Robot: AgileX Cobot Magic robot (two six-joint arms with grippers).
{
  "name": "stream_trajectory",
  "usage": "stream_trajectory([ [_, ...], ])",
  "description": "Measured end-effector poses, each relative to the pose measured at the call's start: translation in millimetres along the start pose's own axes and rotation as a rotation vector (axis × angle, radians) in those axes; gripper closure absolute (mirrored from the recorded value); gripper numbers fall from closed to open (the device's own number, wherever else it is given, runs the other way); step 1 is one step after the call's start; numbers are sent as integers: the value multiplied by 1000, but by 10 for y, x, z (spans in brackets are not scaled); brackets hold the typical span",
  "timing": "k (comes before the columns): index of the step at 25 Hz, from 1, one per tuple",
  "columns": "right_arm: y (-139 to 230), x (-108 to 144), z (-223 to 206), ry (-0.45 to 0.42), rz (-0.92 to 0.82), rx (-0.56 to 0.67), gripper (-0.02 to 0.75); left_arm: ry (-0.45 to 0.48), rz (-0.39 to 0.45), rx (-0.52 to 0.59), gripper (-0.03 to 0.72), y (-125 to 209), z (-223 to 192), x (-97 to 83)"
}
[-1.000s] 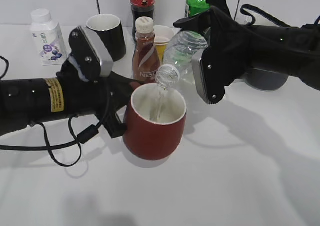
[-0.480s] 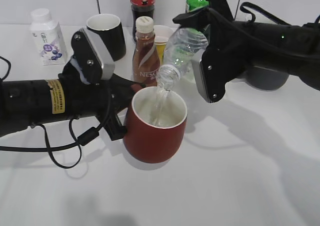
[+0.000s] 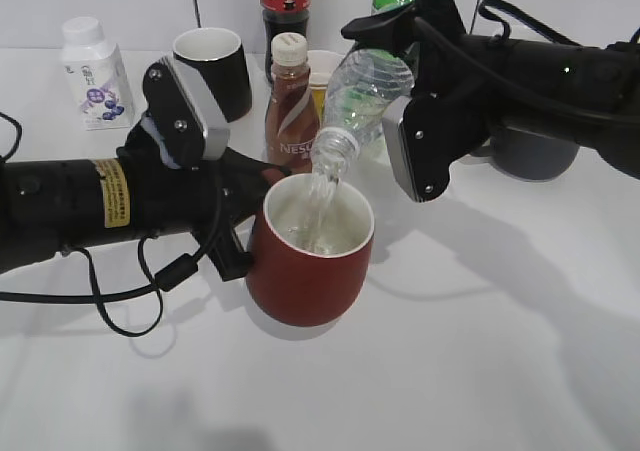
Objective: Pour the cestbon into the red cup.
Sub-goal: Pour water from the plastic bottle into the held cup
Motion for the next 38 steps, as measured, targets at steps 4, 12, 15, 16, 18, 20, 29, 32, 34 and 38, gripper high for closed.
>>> stream_trajectory([
  [4,17,-12,0,12,7,17,259,1,-2,1,645,1,0,-1],
  [12,45,-24,1,23,10,45,259,5,-7,1,645,1,0,-5],
  [15,45,-24,1,23,11,45,259,6,-7,-1,645,-1,0,-6],
  [16,45,-24,1,23,12,45,259,6,-7,-1,645,-1,0,-6],
  [18,45,-24,1,23,12,45,259,6,-7,-1,645,-1,0,-6],
  [20,46,-27,0,24,13,46,259,6,-7,-1,645,-1,0,-6],
  [29,50,-39,-4,26,52,47,259,7,-8,-1,645,-1,0,-7],
  [32,50,-45,-4,27,54,47,259,7,-8,-1,646,-1,0,-7],
  [34,50,-47,-3,28,54,47,259,7,-8,-1,646,-1,0,-7],
  [38,59,-32,-2,9,-5,55,259,6,-8,-3,646,-3,0,-6],
])
Point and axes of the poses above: a point on each arm's last joint axis where the gripper is mounted, z pointing back along that axis away from the gripper, x along the wrist's bending axis when the last joint is at zero, y = z × x, the point moved 1 cm from there along -z, pointing out along that axis toward the gripper, and after that the axes turned 4 degrees about -z, right-handed, at the moved point
